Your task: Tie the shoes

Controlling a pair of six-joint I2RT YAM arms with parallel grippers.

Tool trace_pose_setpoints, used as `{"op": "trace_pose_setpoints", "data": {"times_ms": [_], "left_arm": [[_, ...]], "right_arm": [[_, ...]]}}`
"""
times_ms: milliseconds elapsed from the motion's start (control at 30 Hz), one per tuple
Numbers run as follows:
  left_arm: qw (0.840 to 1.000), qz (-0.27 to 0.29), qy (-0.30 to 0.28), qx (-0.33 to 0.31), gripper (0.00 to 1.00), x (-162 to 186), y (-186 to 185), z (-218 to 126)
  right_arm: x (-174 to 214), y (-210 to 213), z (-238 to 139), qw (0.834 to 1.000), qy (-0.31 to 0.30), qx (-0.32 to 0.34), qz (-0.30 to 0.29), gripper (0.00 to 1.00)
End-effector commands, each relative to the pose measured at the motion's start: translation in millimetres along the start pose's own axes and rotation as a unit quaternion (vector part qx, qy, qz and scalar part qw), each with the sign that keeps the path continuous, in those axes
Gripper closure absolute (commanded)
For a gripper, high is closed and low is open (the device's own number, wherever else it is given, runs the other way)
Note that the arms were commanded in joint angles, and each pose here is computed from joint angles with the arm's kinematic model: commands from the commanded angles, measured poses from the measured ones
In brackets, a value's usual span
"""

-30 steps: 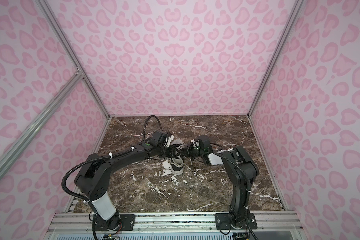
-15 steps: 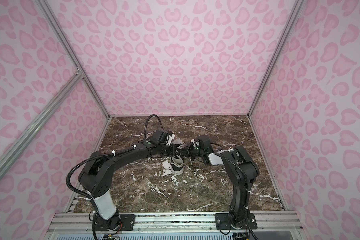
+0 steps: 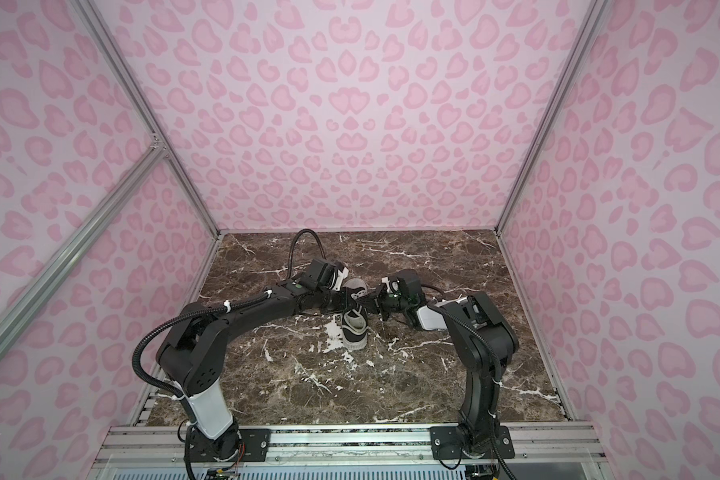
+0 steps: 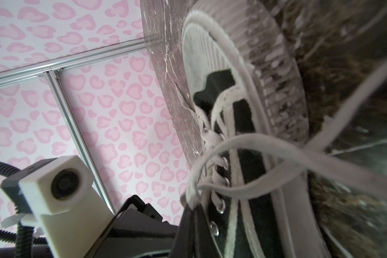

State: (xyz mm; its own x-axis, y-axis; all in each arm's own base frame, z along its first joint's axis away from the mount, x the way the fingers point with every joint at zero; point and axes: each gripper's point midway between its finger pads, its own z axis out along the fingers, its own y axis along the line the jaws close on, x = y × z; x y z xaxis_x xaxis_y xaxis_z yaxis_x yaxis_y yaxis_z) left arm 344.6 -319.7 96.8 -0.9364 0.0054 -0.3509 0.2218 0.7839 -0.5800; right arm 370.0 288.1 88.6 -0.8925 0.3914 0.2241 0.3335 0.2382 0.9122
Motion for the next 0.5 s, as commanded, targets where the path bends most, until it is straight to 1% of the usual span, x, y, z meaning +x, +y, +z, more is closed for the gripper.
{"op": "trace_pose_setpoints", "data": {"times_ms": [0,167,300,367,467], "left_arm": [[1.000,0.010,-0.007,0.004,0.95,-2.4,-1.2,-1.5],[1.000,0.011,-0.005,-0.001,0.96,1.7,0.8,-4.8],[1.000,0.012,-0.002,-0.006,0.96,4.8,3.4,-7.4],[1.000,0.013,-0.001,-0.008,0.96,6.8,4.3,-9.5],[1.000,0.014,-0.003,-0.011,0.96,8.9,4.8,-14.5]], "right_arm": [[2.7,3.9,-0.1,1.000,0.004,-0.008,-0.010,0.95],[2.3,3.2,-0.8,1.000,0.003,-0.007,-0.009,0.90],[0.4,3.2,-1.7,1.000,-0.001,-0.007,-0.009,0.81],[-1.5,2.7,-3.5,1.000,-0.004,-0.007,-0.008,0.75],[-5.1,0.2,-9.0,1.000,-0.012,-0.005,-0.006,0.71]]}}
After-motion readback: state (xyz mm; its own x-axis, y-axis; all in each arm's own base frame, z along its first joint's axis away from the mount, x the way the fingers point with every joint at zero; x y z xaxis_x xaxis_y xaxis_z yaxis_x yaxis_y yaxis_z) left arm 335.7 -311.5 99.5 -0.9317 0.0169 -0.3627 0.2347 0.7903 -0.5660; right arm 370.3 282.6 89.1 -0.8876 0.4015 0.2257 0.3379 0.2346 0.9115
